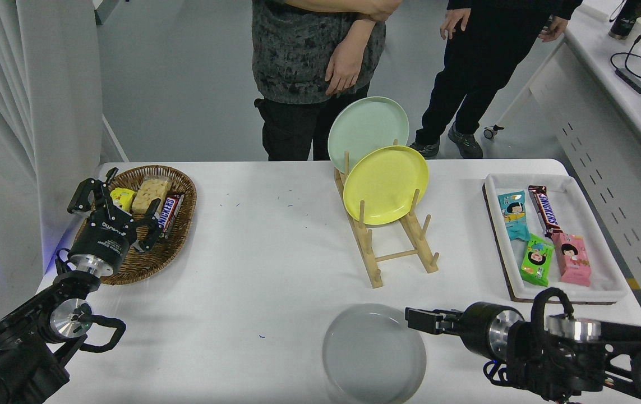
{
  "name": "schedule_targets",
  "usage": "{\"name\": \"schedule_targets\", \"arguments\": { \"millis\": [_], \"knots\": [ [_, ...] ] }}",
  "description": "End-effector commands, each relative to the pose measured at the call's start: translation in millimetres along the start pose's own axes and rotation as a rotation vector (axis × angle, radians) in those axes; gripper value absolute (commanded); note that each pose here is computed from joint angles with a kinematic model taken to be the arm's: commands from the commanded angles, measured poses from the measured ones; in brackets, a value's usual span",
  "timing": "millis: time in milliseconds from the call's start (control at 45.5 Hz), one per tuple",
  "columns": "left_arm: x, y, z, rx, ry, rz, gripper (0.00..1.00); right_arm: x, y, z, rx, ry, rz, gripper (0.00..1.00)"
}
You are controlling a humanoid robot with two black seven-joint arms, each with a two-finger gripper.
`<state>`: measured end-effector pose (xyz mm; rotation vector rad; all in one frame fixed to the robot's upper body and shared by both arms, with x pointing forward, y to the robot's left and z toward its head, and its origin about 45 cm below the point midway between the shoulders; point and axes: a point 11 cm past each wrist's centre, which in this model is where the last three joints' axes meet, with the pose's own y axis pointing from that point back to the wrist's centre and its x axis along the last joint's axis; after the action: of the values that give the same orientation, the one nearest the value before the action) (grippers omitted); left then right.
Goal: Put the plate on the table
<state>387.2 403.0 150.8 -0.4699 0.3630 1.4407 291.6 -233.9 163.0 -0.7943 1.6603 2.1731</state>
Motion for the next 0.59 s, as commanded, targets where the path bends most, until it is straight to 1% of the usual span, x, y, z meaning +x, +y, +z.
{"name": "schedule_targets", "arguments": {
  "millis": [0, 176, 308, 352, 505, 571],
  "knots": [
    [0, 0, 0, 0.0, 0.0, 0.0, 0.98, -65, 26, -25, 0.131, 0.379, -0.167, 1.0],
    [0, 0, 0, -0.002, 0.0, 0.0, 0.98, -104, 42, -34, 0.203, 0.77, -0.278, 1.0],
    [0, 0, 0, -0.002, 0.0, 0.0, 0.98, -129, 49, -41, 0.249, 0.922, -0.318, 1.0],
    [0, 0, 0, -0.001, 0.002, 0.001, 0.98, -143, 52, -44, 0.269, 1.025, -0.338, 1.0],
    [0, 0, 0, 0.001, 0.0, 0.0, 0.98, -167, 51, -34, 0.301, 1.28, -0.417, 1.0],
    [0, 0, 0, -0.002, 0.0, 0.0, 0.98, -184, 55, -45, 0.354, 1.482, -0.489, 1.0]
  ]
}}
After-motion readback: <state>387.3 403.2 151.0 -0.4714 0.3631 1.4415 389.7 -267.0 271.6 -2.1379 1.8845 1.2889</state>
